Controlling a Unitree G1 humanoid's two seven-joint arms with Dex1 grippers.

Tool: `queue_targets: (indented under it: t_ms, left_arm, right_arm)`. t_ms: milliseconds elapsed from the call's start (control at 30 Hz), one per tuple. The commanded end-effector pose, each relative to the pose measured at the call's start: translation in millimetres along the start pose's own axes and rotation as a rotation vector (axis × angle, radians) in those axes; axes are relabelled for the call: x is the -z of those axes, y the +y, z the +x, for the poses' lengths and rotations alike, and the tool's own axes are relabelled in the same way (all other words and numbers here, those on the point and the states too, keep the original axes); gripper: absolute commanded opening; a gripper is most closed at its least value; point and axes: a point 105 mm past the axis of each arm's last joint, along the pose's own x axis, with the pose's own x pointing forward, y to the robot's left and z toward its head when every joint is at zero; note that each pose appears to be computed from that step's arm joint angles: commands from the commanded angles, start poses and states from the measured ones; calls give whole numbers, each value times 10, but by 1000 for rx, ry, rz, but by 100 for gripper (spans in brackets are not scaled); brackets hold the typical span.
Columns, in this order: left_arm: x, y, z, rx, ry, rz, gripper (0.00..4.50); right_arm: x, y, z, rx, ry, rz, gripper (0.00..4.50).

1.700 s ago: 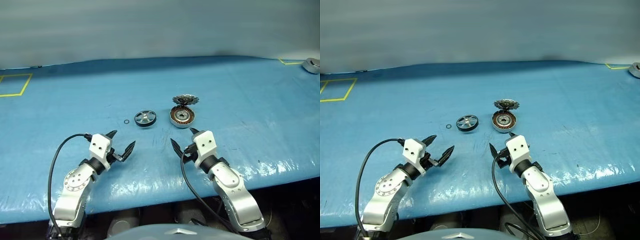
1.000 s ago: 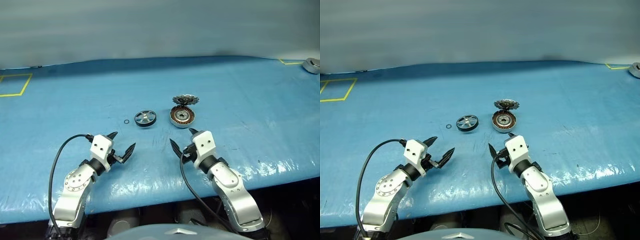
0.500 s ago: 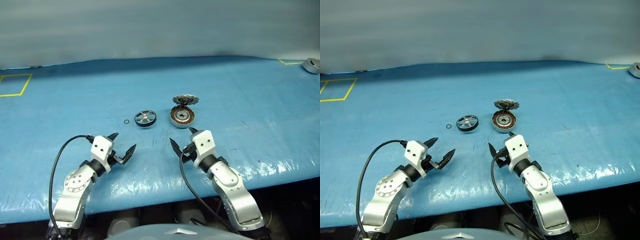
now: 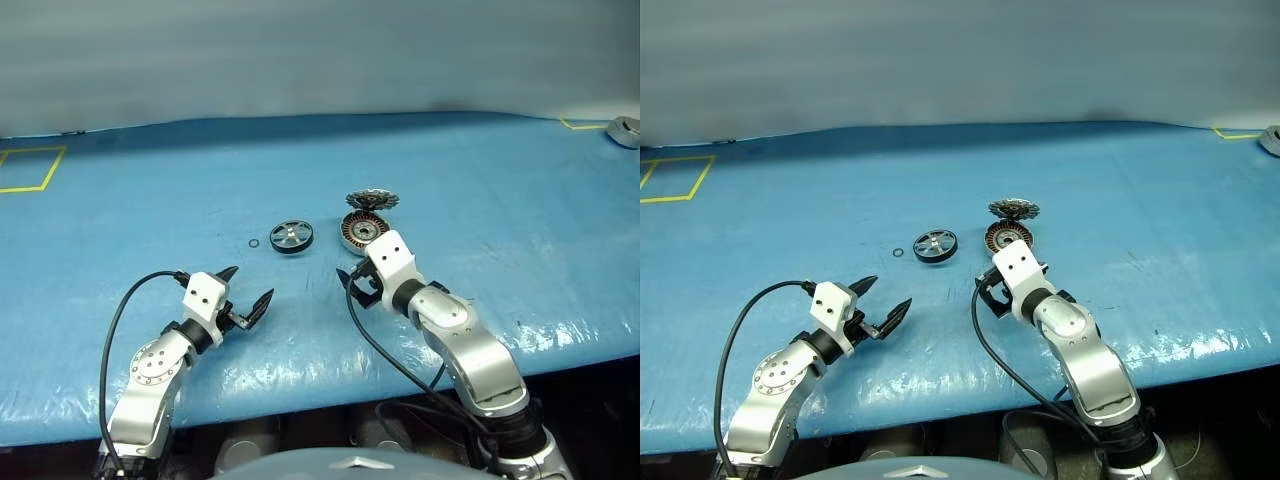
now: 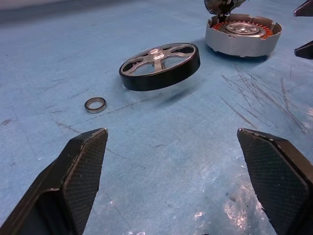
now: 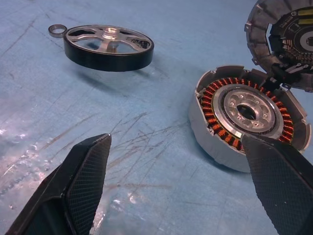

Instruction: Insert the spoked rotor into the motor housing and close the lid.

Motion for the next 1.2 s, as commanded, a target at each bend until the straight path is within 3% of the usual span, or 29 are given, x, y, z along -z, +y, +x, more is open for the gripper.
queue_targets:
  t_ms: [33,367,667,767,967,1200]
  left_arm:
    - [-75,-40,3,14,-44,18,450]
    - [-87,-128,7,51,-65,15,450]
    - [-90,-151,-2,45,-65,9,450]
    - [-95,-162,0,46,-66,9,450]
    - [-110,-169,-3,39,-71,9,450]
    - [-111,-128,-45,12,-68,15,450]
  right_arm:
    - [-167,-140,117,16,19,9,447]
    - [-169,-246,453,-18,108,-70,447]
    - [57,-248,583,-82,246,-68,447]
    - [118,-248,599,-92,298,-61,389]
    - [177,-47,556,-198,371,-6,202]
    - [162,433,390,-338,376,104,185]
